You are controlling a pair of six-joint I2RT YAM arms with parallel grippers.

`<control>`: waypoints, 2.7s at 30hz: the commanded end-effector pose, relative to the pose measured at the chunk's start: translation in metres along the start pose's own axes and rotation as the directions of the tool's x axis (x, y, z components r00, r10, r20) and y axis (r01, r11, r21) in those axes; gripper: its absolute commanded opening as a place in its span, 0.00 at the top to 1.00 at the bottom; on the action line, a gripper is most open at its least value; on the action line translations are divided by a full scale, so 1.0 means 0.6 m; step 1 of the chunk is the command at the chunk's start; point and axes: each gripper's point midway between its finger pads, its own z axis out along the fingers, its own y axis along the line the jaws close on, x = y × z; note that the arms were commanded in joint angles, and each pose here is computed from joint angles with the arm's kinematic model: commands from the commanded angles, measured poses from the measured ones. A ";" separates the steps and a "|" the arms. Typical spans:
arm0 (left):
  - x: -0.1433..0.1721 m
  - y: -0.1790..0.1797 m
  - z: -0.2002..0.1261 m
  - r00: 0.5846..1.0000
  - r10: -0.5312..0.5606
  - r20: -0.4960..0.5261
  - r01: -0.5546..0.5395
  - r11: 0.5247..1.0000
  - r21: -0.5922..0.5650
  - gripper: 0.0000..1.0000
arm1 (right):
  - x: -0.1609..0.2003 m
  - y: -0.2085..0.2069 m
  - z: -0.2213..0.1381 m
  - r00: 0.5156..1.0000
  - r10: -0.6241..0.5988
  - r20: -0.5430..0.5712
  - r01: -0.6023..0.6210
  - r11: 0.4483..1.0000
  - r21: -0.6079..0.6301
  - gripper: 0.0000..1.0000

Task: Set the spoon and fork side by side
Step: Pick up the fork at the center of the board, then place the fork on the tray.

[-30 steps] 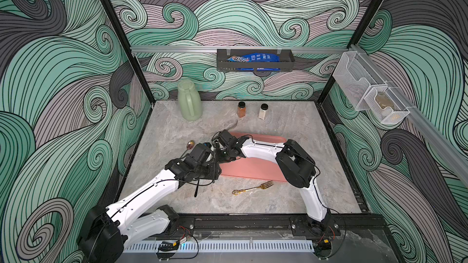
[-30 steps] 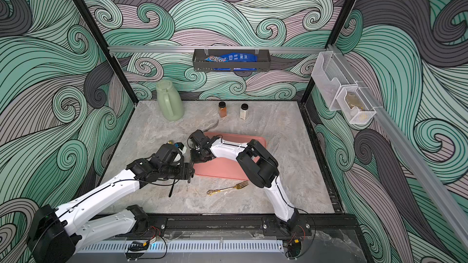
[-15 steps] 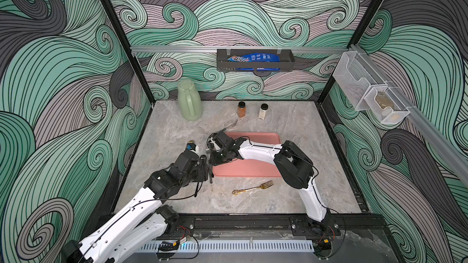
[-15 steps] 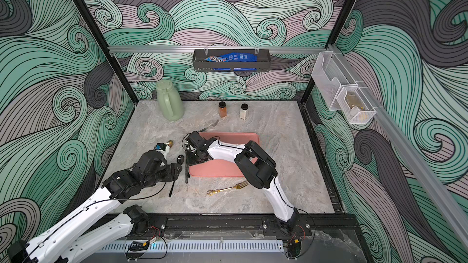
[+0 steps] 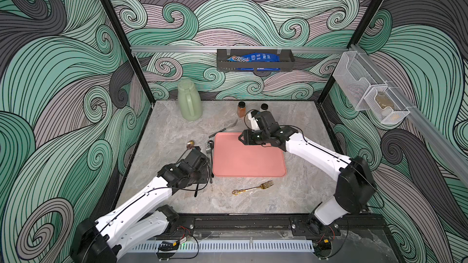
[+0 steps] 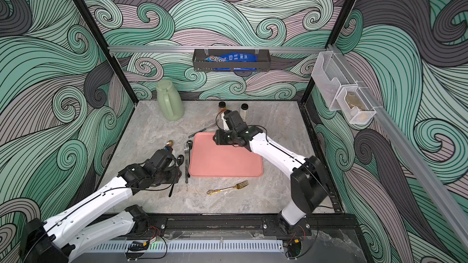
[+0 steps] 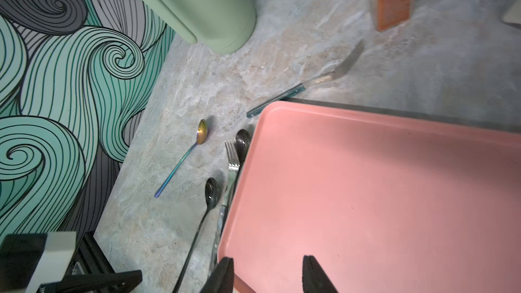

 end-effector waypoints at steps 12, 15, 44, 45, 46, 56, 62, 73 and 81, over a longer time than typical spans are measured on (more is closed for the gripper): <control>0.054 -0.330 0.015 0.732 0.679 0.051 -0.627 0.643 0.441 0.52 | 0.056 -0.251 -0.156 0.928 0.294 0.228 -0.322 0.942 0.098 0.55; 0.059 -0.355 0.032 0.671 0.739 0.058 -0.678 0.579 0.453 0.50 | 0.054 -0.275 -0.183 0.907 0.311 0.283 -0.349 0.932 0.095 0.55; 0.099 -0.343 0.199 0.544 0.836 -0.071 -0.781 0.536 0.322 0.86 | 0.077 -0.306 -0.181 0.911 0.309 0.273 -0.352 0.927 0.126 0.52; 0.097 -0.343 0.197 0.549 0.833 -0.068 -0.781 0.540 0.315 0.89 | 0.076 -0.306 -0.181 0.911 0.307 0.275 -0.351 0.928 0.126 0.52; 0.094 -0.343 0.193 0.553 0.831 -0.064 -0.781 0.543 0.308 0.92 | 0.076 -0.305 -0.181 0.912 0.307 0.272 -0.350 0.928 0.126 0.52; -0.001 -0.343 0.063 0.677 0.729 0.099 -0.733 0.656 0.179 0.96 | 0.064 -0.296 -0.192 0.910 0.291 0.294 -0.334 0.936 0.108 0.53; -0.086 -0.301 0.025 0.788 0.600 0.140 -0.614 0.784 0.096 0.98 | 0.052 -0.279 -0.202 0.907 0.272 0.320 -0.309 0.949 0.069 0.53; -0.239 -0.130 0.101 0.983 0.160 0.086 -0.146 0.977 -0.157 0.99 | 0.063 -0.266 -0.184 0.917 0.294 0.270 -0.307 0.952 0.003 0.53; -0.238 -0.088 0.180 1.000 0.016 -0.019 -0.020 0.979 -0.201 1.00 | 0.065 -0.252 -0.178 0.920 0.292 0.261 -0.299 0.954 -0.015 0.53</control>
